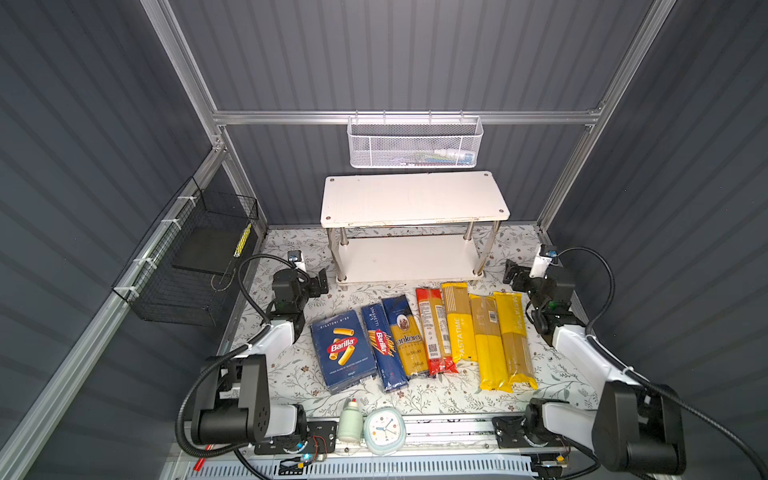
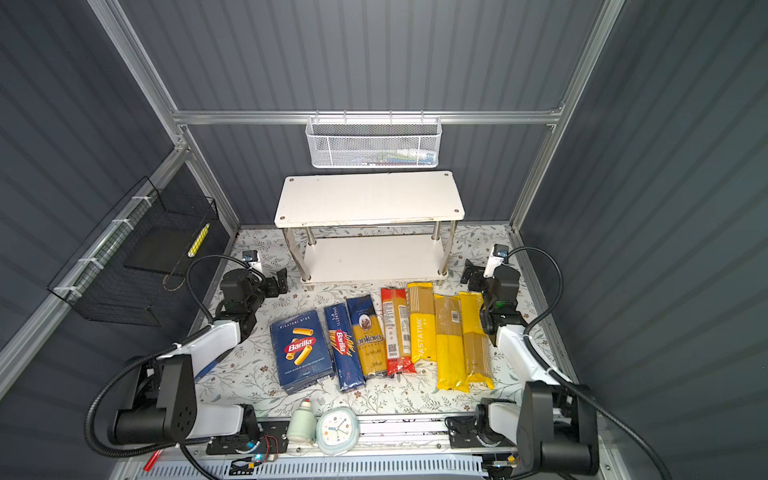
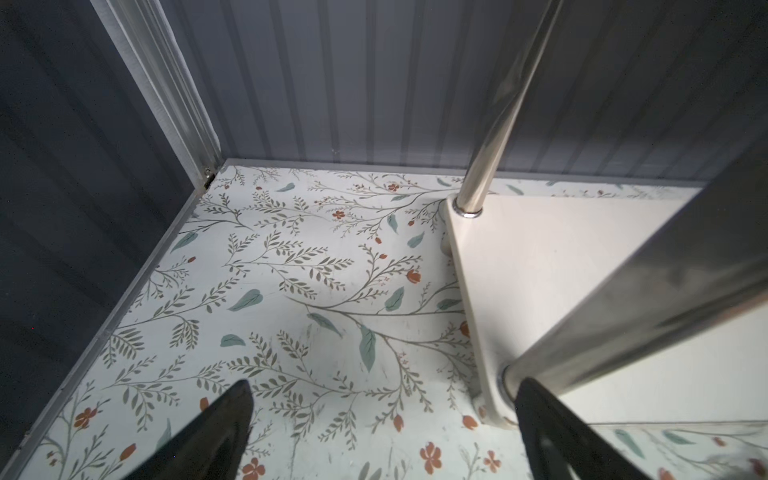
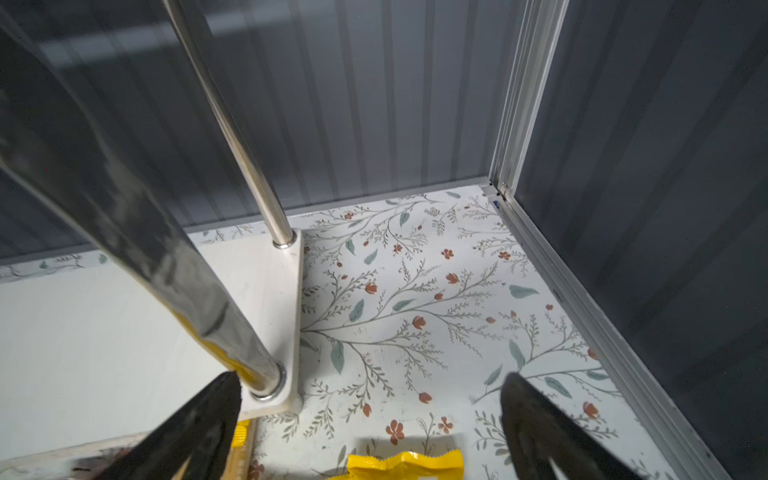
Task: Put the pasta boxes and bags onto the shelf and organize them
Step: 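Move the right gripper over the yellow spaghetti bags while the left arm shifts slightly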
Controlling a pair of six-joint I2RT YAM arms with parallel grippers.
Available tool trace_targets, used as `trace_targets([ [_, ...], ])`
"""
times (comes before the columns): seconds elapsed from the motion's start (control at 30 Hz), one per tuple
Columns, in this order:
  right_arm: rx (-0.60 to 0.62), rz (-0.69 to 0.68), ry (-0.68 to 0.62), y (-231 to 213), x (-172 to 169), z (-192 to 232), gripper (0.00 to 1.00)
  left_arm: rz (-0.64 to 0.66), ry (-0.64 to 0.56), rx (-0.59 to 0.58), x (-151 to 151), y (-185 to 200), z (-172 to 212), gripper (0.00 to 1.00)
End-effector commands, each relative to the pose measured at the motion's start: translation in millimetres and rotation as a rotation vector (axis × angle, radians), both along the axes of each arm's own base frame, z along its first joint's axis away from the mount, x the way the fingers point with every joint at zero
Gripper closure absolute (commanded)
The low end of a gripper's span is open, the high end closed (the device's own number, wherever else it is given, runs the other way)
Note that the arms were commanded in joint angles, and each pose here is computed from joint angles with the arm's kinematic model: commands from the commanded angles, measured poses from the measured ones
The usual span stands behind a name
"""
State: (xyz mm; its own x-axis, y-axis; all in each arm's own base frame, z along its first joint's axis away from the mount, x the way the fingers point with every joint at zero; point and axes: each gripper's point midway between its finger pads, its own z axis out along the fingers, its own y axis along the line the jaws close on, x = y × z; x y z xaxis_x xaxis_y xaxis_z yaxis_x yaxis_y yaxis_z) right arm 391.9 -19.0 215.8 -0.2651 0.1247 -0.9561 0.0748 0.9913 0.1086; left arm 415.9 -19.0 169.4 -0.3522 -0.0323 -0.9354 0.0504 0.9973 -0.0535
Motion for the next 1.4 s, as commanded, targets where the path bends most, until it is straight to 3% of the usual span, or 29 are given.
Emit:
trace_targets([
  [0.0, 0.081, 0.062, 0.199, 24.8, -31.7, -25.6, 0.05, -0.07, 0.093, -0.09, -17.8, -19.6, -5.4, 0.01],
  [0.3, 0.063, 0.208, 0.372, 93.3, -86.7, -21.4, 0.1, -0.243, 0.117, -0.196, -43.6, -59.3, 19.2, 0.01],
  [0.57, 0.093, 0.233, 0.5, 126.1, -116.1, -45.1, 0.13, -0.336, 0.113, -0.237, -63.0, -76.9, 0.7, 0.01],
  [0.9, 0.071, 0.207, 0.668, 145.2, -108.8, -95.0, 0.17, -0.386, 0.102, -0.212, -74.6, -84.9, -17.0, 0.01],
  [1.37, 0.073, 0.179, 0.727, 162.0, -85.8, -119.1, 0.24, -0.357, 0.111, -0.142, -73.6, -79.4, -26.6, 0.01],
])
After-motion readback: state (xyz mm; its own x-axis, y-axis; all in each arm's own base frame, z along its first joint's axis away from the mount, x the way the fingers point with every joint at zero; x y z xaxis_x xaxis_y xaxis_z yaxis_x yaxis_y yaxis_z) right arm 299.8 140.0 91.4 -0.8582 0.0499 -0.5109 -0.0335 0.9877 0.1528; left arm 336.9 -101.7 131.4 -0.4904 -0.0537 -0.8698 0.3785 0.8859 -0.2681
